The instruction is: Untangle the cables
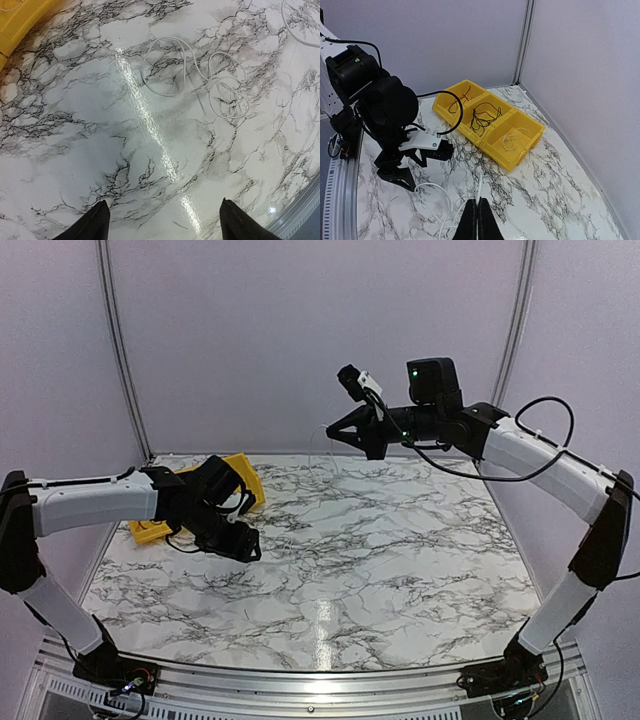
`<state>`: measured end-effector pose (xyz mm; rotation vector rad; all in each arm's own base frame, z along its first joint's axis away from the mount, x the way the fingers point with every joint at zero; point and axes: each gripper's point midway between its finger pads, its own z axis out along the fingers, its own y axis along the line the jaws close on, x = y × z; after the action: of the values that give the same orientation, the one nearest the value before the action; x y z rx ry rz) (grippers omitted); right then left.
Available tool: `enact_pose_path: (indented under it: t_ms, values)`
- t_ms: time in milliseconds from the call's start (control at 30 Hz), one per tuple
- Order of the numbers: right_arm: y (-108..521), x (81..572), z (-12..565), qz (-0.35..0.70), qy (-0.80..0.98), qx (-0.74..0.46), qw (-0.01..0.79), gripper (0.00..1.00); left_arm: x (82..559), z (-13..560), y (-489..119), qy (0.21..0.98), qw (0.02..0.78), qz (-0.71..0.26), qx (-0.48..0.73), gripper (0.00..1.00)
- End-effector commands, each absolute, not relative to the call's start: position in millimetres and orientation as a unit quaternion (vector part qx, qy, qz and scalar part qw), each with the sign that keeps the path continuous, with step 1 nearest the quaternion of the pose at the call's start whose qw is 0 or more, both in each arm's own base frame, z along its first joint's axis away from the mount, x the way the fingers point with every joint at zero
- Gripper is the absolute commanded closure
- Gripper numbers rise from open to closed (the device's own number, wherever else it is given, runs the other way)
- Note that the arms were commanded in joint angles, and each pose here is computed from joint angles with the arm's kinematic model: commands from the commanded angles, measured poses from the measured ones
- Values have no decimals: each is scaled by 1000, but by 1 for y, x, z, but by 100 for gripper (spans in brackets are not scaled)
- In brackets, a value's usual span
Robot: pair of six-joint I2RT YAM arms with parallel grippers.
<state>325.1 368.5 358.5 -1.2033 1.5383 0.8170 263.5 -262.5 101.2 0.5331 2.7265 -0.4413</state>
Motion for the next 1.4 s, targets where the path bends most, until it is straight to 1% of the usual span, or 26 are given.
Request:
enact_pose_path:
  t_ms: [0,133,300,533,733,767,833,900,967,1000,1033,1067,1100,1200,1267,1367]
  values:
    - [364,324,349,317,640,-499,491,100,264,121,-241,956,189,-123,186,22]
    - [353,324,328,313,662,-490,474,100,275,127,-236,953,218,-101,185,25]
    - [342,312,308,305,669,-499,458,100,301,128,-251,943,251,-118,185,27]
    - [325,291,268,289,685,-517,424,100,343,106,-289,939,244,-143,193,35]
    - [309,273,232,276,700,-527,395,100,369,64,-311,942,218,-133,216,41]
    - [308,271,229,274,701,-529,393,97,372,58,-313,942,213,-132,222,42]
    - [305,272,227,267,703,-529,393,88,377,46,-316,942,206,-127,233,44]
    - [303,274,227,260,704,-529,397,79,381,35,-318,941,200,-122,244,49]
    - [303,276,228,253,703,-530,401,75,381,27,-320,940,191,-127,252,58]
    - [303,277,229,249,703,-530,403,72,380,26,-320,940,188,-130,255,65]
    - [303,279,230,247,703,-530,405,71,380,27,-320,939,189,-130,256,69]
    - [303,281,230,245,703,-530,406,68,381,31,-319,938,194,-128,257,76]
    - [304,282,230,244,703,-530,406,65,382,37,-318,937,201,-126,257,79]
    - [308,285,232,247,700,-531,408,59,385,82,-319,919,258,-142,263,85]
    - [312,289,236,253,698,-529,410,55,387,123,-323,897,313,-165,266,88]
    - [322,293,243,274,695,-523,411,53,381,176,-324,861,379,-203,273,95]
